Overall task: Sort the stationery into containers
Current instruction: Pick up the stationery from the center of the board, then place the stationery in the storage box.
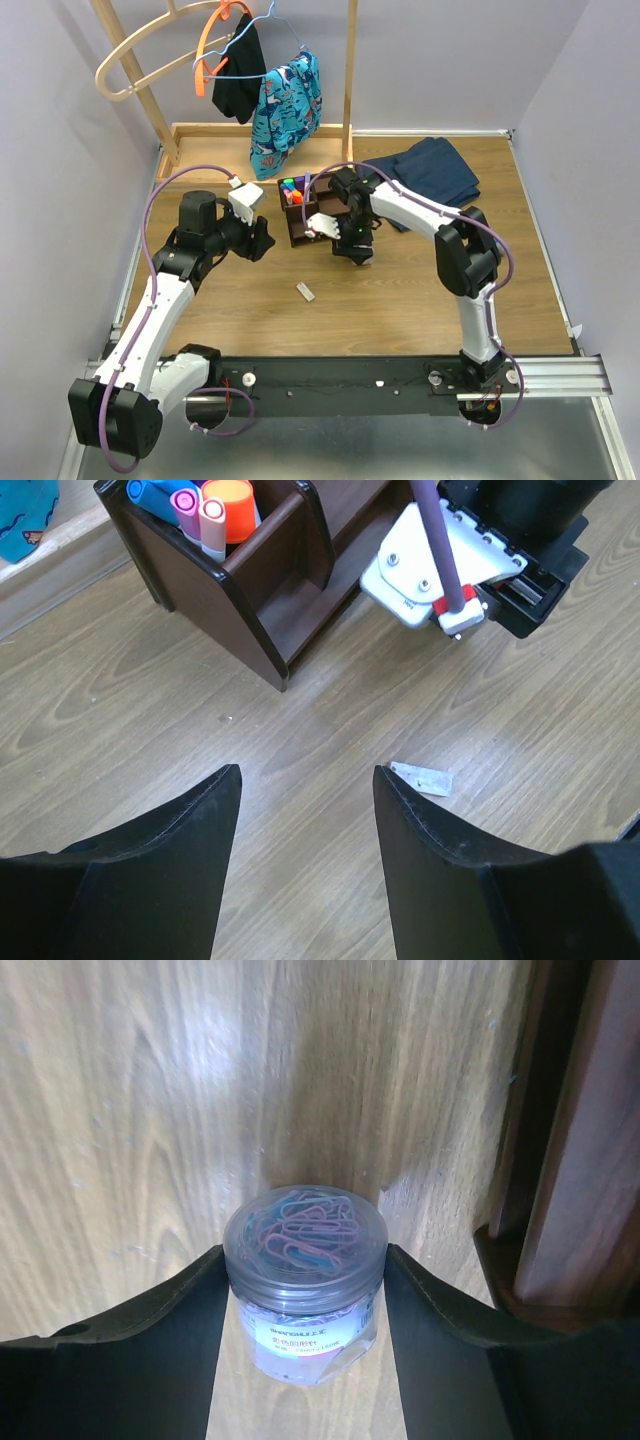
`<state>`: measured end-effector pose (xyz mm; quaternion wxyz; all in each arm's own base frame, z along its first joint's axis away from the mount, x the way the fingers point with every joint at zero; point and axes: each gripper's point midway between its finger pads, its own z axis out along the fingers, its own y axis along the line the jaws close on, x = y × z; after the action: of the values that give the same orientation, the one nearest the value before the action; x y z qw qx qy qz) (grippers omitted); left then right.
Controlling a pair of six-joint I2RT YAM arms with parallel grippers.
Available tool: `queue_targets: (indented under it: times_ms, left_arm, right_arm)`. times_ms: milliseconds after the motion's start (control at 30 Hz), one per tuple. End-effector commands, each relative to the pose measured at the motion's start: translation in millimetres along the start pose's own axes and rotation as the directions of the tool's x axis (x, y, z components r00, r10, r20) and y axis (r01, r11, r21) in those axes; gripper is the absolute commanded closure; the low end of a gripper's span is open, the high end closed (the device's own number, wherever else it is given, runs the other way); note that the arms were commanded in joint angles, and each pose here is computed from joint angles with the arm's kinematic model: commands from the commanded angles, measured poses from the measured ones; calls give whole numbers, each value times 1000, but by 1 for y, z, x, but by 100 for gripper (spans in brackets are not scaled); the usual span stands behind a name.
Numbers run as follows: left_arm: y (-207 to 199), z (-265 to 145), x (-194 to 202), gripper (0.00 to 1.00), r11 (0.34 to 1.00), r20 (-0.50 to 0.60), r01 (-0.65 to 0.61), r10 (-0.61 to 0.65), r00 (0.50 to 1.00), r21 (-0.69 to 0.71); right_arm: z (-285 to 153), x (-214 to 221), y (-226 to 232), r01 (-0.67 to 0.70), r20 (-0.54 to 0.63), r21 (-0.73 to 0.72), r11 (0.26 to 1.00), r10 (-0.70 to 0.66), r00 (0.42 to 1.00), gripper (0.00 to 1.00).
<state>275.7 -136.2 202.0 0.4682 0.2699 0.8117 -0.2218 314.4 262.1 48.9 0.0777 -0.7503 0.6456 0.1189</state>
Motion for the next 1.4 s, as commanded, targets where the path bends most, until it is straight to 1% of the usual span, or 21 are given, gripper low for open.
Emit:
queue_targets:
  times_ms: [0,67,100,167,200,233,267,300,367,433,500,533,567,633,700,767,833,967,1100,1133,1367]
  left_arm:
    - [-4,-2,-13,36,1000,36,2,-3,999,27]
    - [-3,-1,-16,36,1000,43,3,-4,999,26]
    - [-3,-1,-17,36,1000,48,2,-3,999,26]
    - [-2,0,-20,36,1000,51,0,-1,999,25]
    - [-2,1,-21,36,1000,50,1,-2,999,25]
    - [-1,2,-21,36,1000,48,3,-4,999,26]
    - [-1,2,-23,36,1000,50,2,-4,999,27]
    - [-1,2,-24,36,1000,48,3,-4,999,27]
    - [0,2,-24,36,1000,41,3,-4,999,28]
    - [1,4,-23,36,1000,32,2,-2,999,26]
    - [2,4,-23,36,1000,34,-7,6,999,24]
    - [3,5,-23,36,1000,32,-8,7,999,21]
    - [4,6,-23,36,1000,33,-11,11,999,20]
    - [5,8,-21,36,1000,30,-10,9,1000,19]
    - [6,10,-18,36,1000,24,-8,7,1000,21]
    - [6,12,-12,36,1000,9,-1,1,1000,22]
    - [6,14,-8,36,1000,-5,3,-3,1000,29]
    - [6,19,1,36,999,-28,14,-13,1000,39]
    - [9,25,4,36,999,-31,18,-17,999,38]
    - [10,27,3,36,999,-28,17,-16,999,39]
    - [13,36,2,36,999,-25,21,-20,999,43]
  right_arm:
    - [-60,-49,6,-58,196,68,996,43,980,46]
    - [-89,-69,5,-119,313,114,986,78,947,47]
    - [-90,-71,9,-146,340,109,983,101,935,47]
    - [-115,-87,8,-210,455,140,968,126,882,47]
    - [-112,-86,14,-233,477,126,964,147,866,47]
    - [-118,-94,7,-242,532,160,957,123,838,48]
    - [-121,-99,10,-284,575,142,948,154,803,48]
    - [-141,-105,15,-291,626,177,940,121,770,49]
    - [-143,-109,12,-346,702,198,917,114,703,50]
    - [-157,-114,9,-376,769,254,891,49,637,50]
    - [-163,-111,0,-464,811,263,846,67,582,50]
    - [-183,-121,-8,-484,852,301,822,-3,524,50]
    - [-175,-114,-11,-540,867,273,796,40,497,50]
    - [-185,-119,-24,-585,901,279,761,4,434,52]
    - [-185,-114,-36,-657,923,252,711,28,385,52]
    - [-195,-116,-45,-688,942,260,678,-22,335,51]
    - [-196,-116,-45,-679,942,286,676,-70,327,51]
    - [-188,-109,-55,-682,938,312,662,-100,332,51]
    - [-169,-103,-64,-679,939,314,664,-114,323,51]
    - [-172,-105,-65,-680,941,321,660,-143,305,51]
    - [-152,-98,-72,-671,933,355,651,-196,303,51]
